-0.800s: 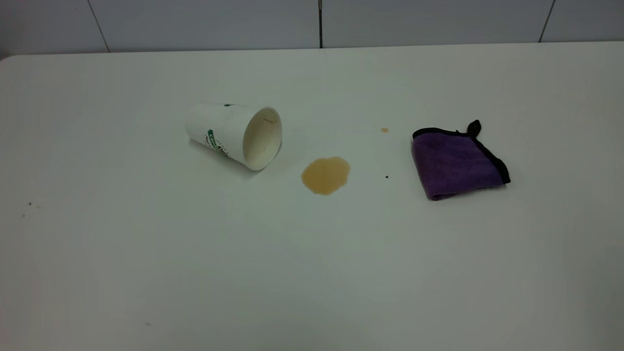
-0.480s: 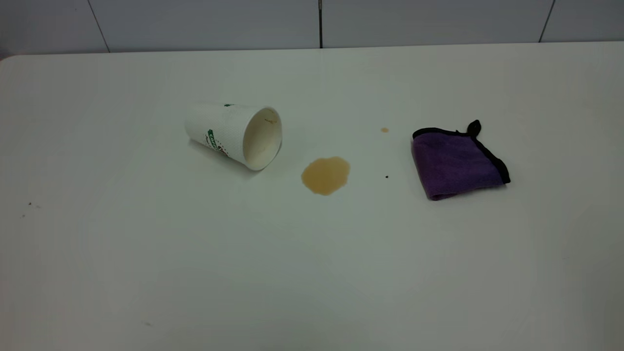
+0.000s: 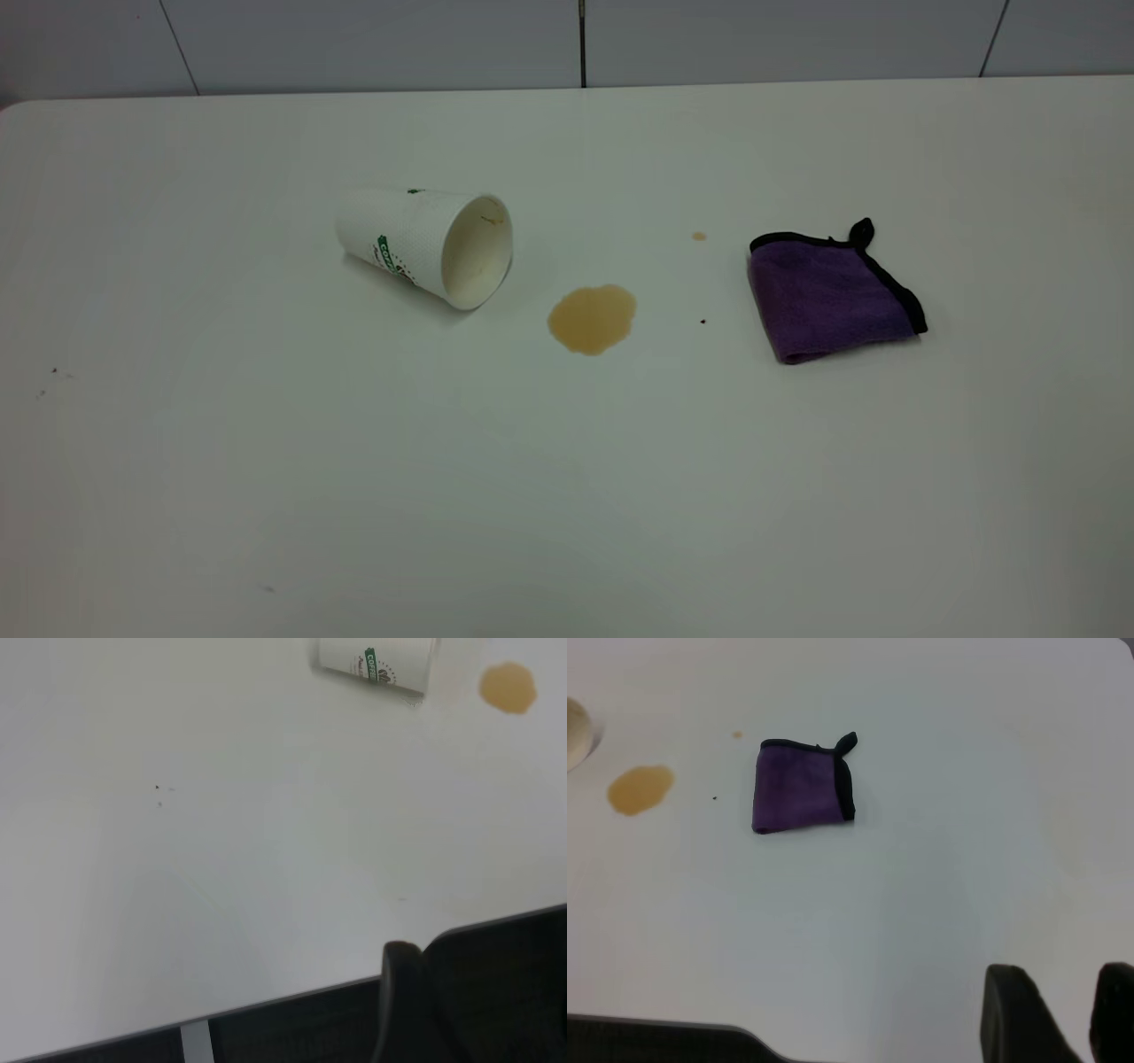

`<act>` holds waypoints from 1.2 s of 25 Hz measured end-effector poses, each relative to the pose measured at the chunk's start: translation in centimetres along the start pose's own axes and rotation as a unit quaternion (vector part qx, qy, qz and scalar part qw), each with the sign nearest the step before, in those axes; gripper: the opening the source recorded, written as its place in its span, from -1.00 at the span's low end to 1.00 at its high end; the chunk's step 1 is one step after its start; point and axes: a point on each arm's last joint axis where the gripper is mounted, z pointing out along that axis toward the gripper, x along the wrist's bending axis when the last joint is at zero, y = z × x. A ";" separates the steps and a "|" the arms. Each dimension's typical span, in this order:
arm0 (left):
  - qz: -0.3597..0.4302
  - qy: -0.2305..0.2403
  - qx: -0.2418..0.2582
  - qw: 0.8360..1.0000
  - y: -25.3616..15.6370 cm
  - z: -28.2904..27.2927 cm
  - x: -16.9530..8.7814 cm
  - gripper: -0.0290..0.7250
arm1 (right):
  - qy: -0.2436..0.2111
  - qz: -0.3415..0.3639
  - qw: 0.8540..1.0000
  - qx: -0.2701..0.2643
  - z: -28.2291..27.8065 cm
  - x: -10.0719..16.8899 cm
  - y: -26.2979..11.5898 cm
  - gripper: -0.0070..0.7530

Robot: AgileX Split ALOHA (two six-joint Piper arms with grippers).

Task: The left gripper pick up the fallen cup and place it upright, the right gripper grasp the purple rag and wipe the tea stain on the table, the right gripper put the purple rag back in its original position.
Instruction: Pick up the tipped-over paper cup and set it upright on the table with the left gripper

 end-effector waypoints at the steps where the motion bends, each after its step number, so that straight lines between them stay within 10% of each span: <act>1: 0.000 0.000 0.000 1.000 0.0 0.0 0.0 0.25 | 0.000 0.000 1.000 0.000 0.0 0.0 0.0 -0.35; 30: 0.006 0.022 0.009 1.000 5.1 2.7 1.0 0.25 | 0.000 0.000 1.000 0.000 0.0 0.0 0.0 -0.35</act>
